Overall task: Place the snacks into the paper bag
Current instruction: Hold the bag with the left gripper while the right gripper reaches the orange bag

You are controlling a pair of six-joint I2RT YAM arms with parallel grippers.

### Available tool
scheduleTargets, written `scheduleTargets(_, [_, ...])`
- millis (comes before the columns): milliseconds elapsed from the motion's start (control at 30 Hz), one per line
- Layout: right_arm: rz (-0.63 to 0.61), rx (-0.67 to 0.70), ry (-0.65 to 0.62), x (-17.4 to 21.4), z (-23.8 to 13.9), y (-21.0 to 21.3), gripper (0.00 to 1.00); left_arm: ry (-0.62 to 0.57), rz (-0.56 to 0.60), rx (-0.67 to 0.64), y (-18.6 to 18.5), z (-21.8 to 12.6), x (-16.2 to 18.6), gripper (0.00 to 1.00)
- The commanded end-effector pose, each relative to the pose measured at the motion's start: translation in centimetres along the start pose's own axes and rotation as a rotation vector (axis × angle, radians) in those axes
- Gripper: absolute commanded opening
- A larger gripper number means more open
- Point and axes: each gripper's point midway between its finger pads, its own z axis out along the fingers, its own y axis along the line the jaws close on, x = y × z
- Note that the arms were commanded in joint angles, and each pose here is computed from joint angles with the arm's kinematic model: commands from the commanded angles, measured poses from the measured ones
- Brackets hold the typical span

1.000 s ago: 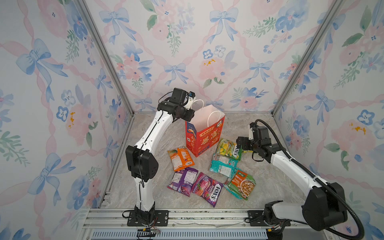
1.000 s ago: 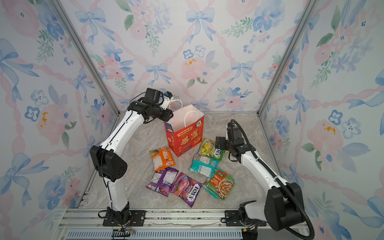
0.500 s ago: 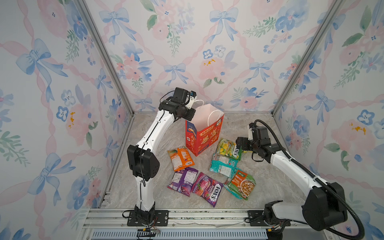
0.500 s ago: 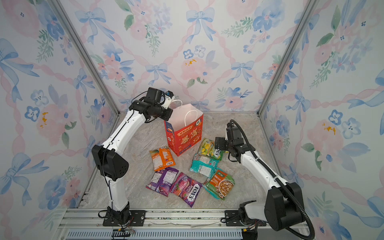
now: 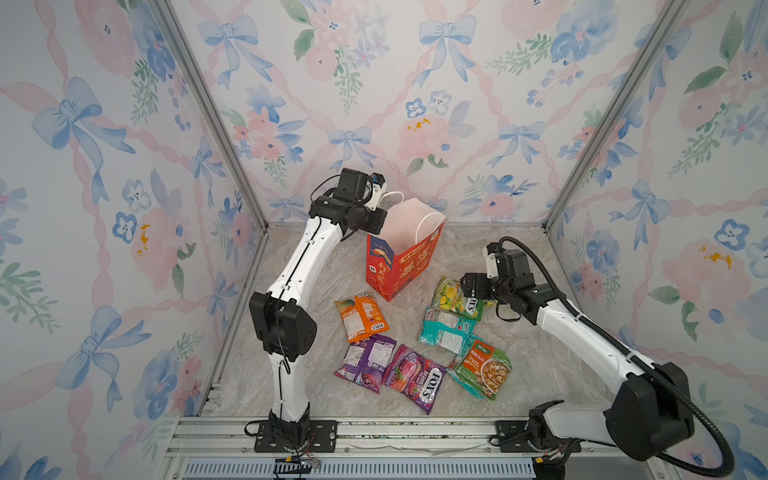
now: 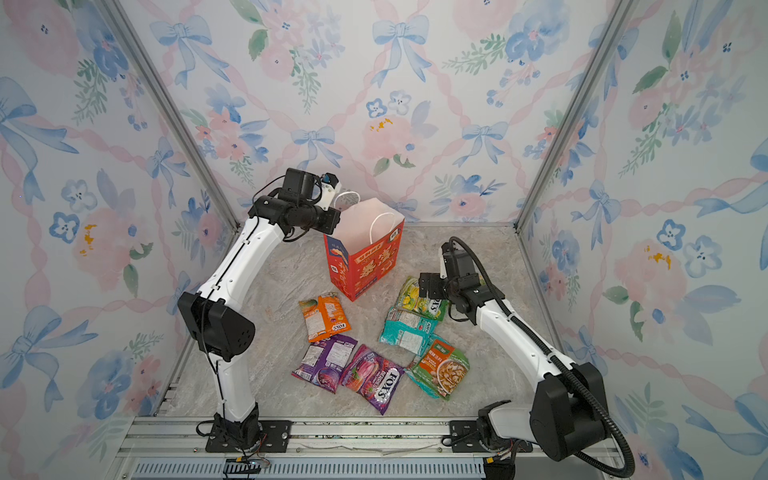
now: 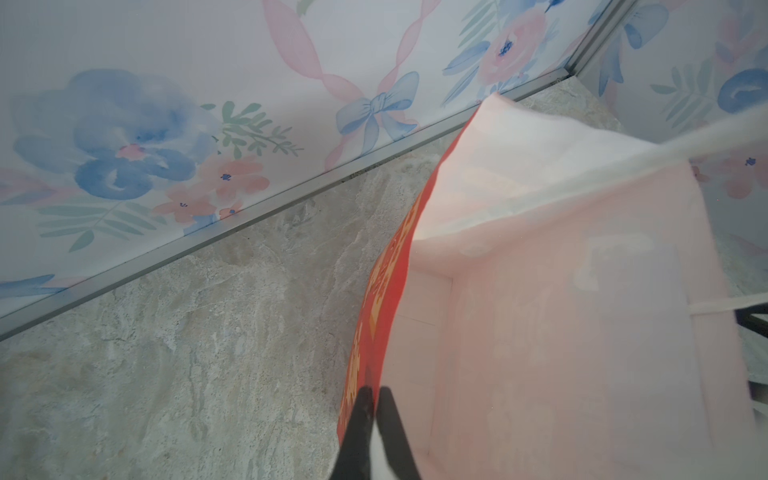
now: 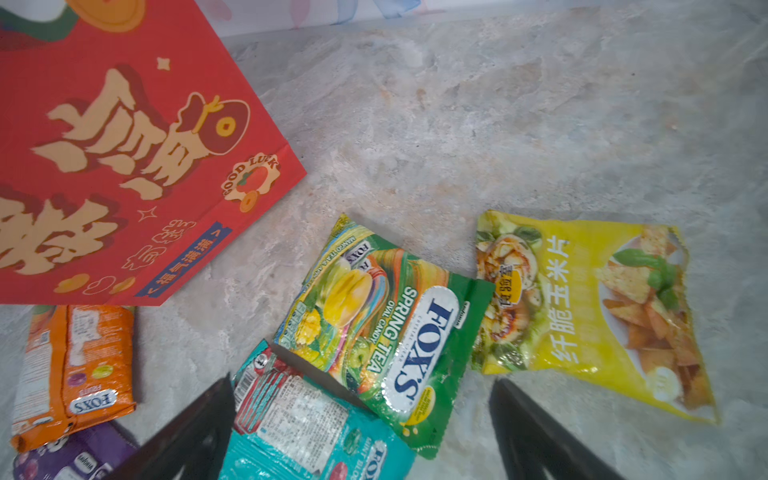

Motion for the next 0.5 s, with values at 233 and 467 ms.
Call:
scheduleTargets(233, [-0.094, -0.255, 0.101, 2.0, 1.5, 11.8, 0.91, -0.089, -0.172, -0.105, 6.6, -6.0, -0.8, 0.00])
scheduleTargets(467, [-0.099, -0.385, 0.224, 6.1, 4.7, 18.8, 0.84, -0.087, -0.190, -0.212, 9.5, -8.1, 0.4, 0.00])
